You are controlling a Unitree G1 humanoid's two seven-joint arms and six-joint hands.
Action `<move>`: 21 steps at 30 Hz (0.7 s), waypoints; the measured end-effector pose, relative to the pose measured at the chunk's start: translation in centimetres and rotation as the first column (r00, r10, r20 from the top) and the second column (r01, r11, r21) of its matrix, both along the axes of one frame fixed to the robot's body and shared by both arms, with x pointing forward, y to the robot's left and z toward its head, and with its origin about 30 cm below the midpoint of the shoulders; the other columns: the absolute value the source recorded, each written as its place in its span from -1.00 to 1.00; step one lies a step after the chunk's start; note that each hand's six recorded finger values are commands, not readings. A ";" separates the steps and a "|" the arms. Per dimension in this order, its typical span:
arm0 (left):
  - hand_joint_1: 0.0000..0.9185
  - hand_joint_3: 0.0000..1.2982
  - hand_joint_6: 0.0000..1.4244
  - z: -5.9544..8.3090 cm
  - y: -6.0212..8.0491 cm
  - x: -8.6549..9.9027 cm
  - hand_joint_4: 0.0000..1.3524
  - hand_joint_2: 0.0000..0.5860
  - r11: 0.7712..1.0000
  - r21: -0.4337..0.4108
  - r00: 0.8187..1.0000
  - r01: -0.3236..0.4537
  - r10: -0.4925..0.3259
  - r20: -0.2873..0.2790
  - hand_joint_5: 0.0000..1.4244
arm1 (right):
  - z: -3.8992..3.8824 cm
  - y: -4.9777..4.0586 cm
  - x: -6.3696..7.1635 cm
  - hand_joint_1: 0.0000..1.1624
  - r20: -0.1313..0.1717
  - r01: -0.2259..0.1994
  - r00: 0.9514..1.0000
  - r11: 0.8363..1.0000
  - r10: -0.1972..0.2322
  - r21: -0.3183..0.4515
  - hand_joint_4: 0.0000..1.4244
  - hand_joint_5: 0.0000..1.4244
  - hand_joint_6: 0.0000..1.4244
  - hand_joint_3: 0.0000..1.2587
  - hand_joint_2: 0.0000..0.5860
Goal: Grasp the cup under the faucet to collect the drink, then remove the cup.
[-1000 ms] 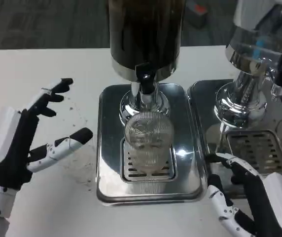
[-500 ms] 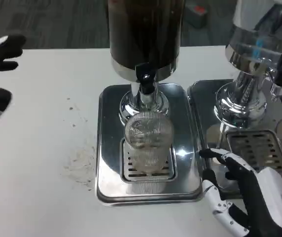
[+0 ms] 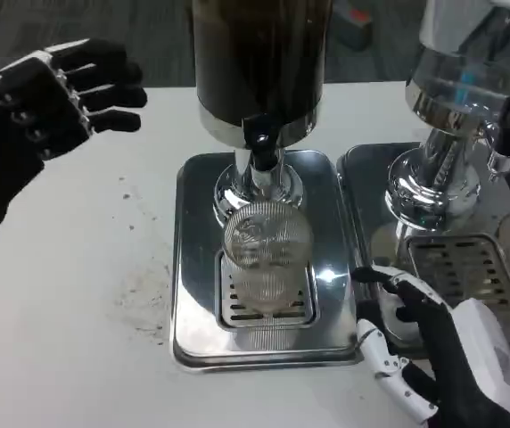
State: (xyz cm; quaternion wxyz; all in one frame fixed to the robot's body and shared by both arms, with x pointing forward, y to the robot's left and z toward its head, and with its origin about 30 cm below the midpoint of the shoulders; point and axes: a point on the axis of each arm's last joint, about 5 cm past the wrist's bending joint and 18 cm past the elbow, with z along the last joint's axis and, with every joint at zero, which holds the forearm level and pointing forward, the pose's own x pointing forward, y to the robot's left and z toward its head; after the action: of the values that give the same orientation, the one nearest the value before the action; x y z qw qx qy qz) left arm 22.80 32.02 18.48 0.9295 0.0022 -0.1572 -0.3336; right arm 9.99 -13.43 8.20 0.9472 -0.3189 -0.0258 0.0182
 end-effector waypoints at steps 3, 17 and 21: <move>-1.00 -0.57 -0.61 0.3 -0.2 0.6 -0.69 -0.74 0.998 -0.021 0.997 0.058 -0.059 -0.047 -0.67 | -0.20 0.13 0.1 -0.46 -0.006 0.000 1.000 1.000 0.000 0.007 -0.67 -0.67 -0.49 -0.45 0.69; -1.00 -0.61 -0.69 -0.2 -3.6 3.8 -0.76 -0.74 0.976 -0.078 0.972 0.202 -0.209 -0.106 -0.73 | -0.71 0.81 0.0 -0.46 -0.009 0.039 0.999 0.998 -0.039 0.049 -0.66 -0.67 -0.49 -0.44 0.69; -1.00 -0.62 -0.69 -0.4 -4.4 4.4 -0.76 -0.74 0.971 -0.077 0.966 0.224 -0.232 -0.116 -0.73 | -0.81 0.90 -0.1 -0.46 -0.010 0.051 0.999 0.997 -0.050 0.055 -0.66 -0.66 -0.49 -0.43 0.69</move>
State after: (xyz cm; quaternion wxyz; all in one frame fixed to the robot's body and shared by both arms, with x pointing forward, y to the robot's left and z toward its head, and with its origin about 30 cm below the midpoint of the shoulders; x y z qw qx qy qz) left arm 27.15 27.65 18.11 0.8924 -0.0660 -0.1089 -0.4328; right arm 9.90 -12.53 7.39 0.9559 -0.2932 -0.0141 -0.0051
